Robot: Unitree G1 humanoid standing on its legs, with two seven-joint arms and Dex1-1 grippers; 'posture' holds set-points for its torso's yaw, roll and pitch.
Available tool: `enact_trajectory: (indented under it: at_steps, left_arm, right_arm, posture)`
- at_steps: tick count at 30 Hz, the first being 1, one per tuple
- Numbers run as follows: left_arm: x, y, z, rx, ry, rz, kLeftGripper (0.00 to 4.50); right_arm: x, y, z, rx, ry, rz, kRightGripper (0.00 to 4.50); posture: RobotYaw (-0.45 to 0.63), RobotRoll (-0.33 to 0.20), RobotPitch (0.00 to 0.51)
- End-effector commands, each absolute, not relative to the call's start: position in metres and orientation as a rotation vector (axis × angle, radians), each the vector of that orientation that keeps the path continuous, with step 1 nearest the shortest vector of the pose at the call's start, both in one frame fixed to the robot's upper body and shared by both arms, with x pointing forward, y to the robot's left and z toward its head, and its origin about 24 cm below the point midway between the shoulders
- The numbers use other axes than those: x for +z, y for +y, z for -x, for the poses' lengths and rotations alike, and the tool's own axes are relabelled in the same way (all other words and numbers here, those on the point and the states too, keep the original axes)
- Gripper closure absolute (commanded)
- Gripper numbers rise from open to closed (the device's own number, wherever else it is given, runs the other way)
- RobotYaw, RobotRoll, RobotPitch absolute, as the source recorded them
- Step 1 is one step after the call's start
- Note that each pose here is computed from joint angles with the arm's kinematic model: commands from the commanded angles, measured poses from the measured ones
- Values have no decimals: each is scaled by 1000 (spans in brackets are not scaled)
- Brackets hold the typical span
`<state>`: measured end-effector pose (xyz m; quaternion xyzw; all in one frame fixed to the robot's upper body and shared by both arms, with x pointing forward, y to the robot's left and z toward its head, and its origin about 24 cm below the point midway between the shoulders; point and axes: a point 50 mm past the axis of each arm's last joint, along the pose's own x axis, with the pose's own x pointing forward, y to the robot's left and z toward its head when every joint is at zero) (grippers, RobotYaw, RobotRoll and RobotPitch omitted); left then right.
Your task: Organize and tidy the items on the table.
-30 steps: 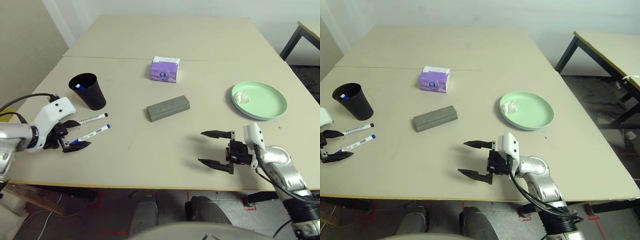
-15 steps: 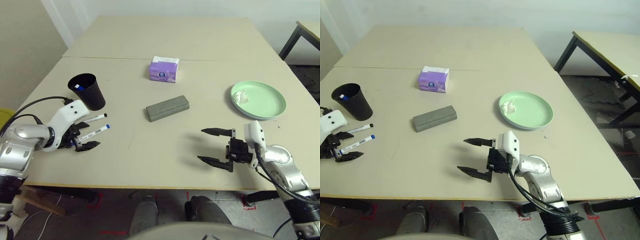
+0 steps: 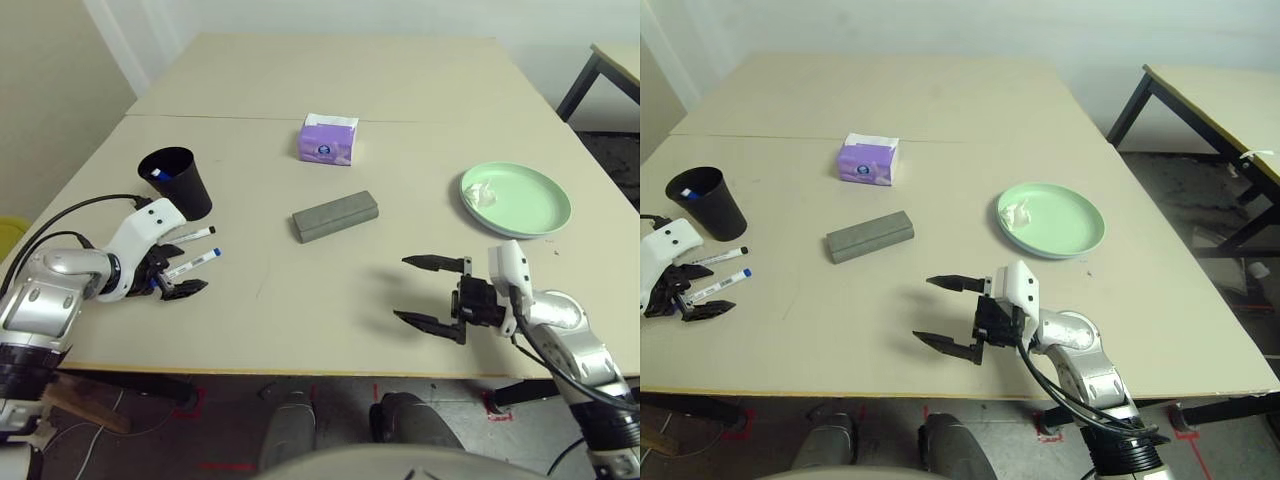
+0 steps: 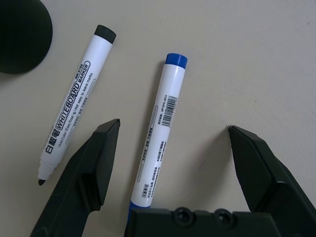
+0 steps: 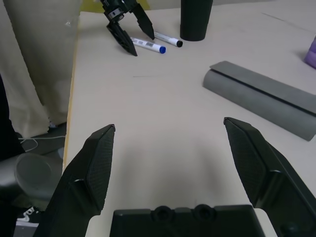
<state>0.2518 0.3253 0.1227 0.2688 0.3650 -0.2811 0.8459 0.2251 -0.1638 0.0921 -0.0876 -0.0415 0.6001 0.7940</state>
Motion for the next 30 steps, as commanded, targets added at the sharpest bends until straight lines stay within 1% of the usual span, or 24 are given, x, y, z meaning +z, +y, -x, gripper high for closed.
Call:
enact_trajectory:
  at_steps: [1, 4, 5, 6, 12, 14, 16, 17, 18, 21, 23, 28, 30]
  left_arm:
    - [107, 323, -248, -629, 847, -545, 37]
    - [106, 323, -249, -626, 849, -524, 37]
    - [106, 323, -249, -626, 851, -517, 402]
    - [107, 323, -250, -627, 849, -506, 553]
    - [109, 323, -254, -624, 839, -462, 2500]
    - [109, 323, -255, -624, 833, -461, 3069]
    - [109, 323, -256, -625, 827, -460, 3760]
    - [109, 322, -256, -626, 827, -459, 4029]
    - [108, 322, -256, -631, 829, -459, 4189]
    - [107, 321, -255, -640, 831, -457, 4197]
    - [109, 319, -255, -651, 806, -447, 4197]
    - [125, 305, -255, -768, 659, -399, 4197]
    - [137, 296, -253, -835, 560, -380, 4197]
  right_arm:
    - [93, -162, -223, 1289, -93, 182, 0]
    - [93, -161, -222, 1286, -93, 180, 0]
    - [92, -160, -222, 1286, -94, 179, 0]
    - [93, -160, -222, 1285, -96, 179, 0]
    - [98, -156, -224, 1274, -117, 179, 0]
    - [100, -155, -224, 1272, -119, 181, 0]
    - [100, -155, -225, 1269, -121, 184, 0]
    - [101, -155, -226, 1269, -122, 184, 0]
    - [101, -155, -227, 1268, -122, 185, 0]
    - [101, -154, -228, 1268, -120, 185, 0]
    - [99, -154, -228, 1268, -116, 184, 0]
    - [89, -154, -227, 1272, -97, 177, 0]
    - [88, -154, -227, 1275, -95, 175, 0]
  posture:
    - [-71, 0, 82]
    - [-72, 0, 83]
    - [-73, 0, 83]
    - [-75, 0, 82]
    - [-72, 0, 78]
    - [-72, 0, 77]
    - [-74, 0, 74]
    - [-71, 0, 74]
    - [-70, 0, 75]
    - [-65, 0, 74]
    - [-60, 0, 74]
    - [-46, 0, 73]
    - [-37, 0, 73]
